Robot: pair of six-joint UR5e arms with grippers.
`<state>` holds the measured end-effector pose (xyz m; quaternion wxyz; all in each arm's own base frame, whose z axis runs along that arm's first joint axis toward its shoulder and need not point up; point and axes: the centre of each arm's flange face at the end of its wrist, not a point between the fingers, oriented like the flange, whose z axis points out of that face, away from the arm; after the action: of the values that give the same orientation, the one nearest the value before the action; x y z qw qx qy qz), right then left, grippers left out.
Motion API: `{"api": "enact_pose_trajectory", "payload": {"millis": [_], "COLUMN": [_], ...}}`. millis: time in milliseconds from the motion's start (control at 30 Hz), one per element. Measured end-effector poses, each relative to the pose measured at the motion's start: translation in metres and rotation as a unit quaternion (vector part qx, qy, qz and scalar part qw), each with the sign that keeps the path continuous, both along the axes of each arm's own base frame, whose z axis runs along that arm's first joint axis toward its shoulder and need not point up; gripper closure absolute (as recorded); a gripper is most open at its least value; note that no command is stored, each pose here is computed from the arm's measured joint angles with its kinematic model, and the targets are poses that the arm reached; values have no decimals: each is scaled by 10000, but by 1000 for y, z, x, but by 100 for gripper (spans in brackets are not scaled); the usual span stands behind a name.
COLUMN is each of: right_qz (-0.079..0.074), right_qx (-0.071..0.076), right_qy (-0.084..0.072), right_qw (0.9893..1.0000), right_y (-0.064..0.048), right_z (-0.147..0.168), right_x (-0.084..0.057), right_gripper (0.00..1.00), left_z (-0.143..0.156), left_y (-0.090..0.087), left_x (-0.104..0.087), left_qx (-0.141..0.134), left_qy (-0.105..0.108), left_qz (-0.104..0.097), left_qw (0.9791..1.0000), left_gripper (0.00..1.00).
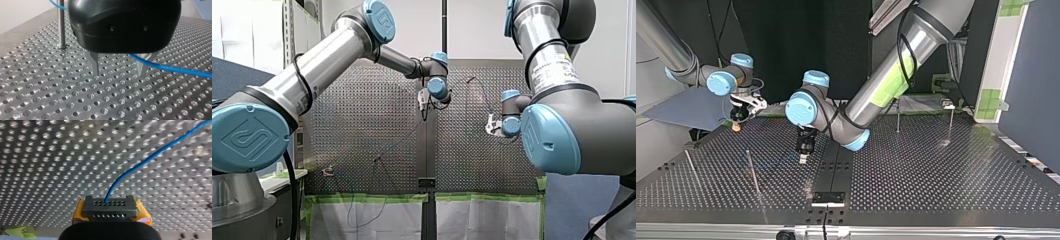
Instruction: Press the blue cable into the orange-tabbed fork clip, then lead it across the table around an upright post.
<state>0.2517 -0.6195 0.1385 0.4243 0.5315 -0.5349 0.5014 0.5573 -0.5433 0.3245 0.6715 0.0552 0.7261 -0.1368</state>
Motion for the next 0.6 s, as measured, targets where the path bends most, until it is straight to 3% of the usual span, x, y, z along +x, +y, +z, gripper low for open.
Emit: {"api": "enact_pose_trajectory", "payload": {"millis": [600], "right_qz": [-122], "right_qx": [314], "right_qy": [16], "right_qw": [9994], "right_y": [-1], "right_z": [-94], "right_x": [-8], "right_gripper": [100], "left_z": [0], "left_y": [0], "left_x": [0], "left_qx": [-10], "left_qy": [-12], "left_qz": [-7], "left_qw": [10000], "left_gripper": [26]}}
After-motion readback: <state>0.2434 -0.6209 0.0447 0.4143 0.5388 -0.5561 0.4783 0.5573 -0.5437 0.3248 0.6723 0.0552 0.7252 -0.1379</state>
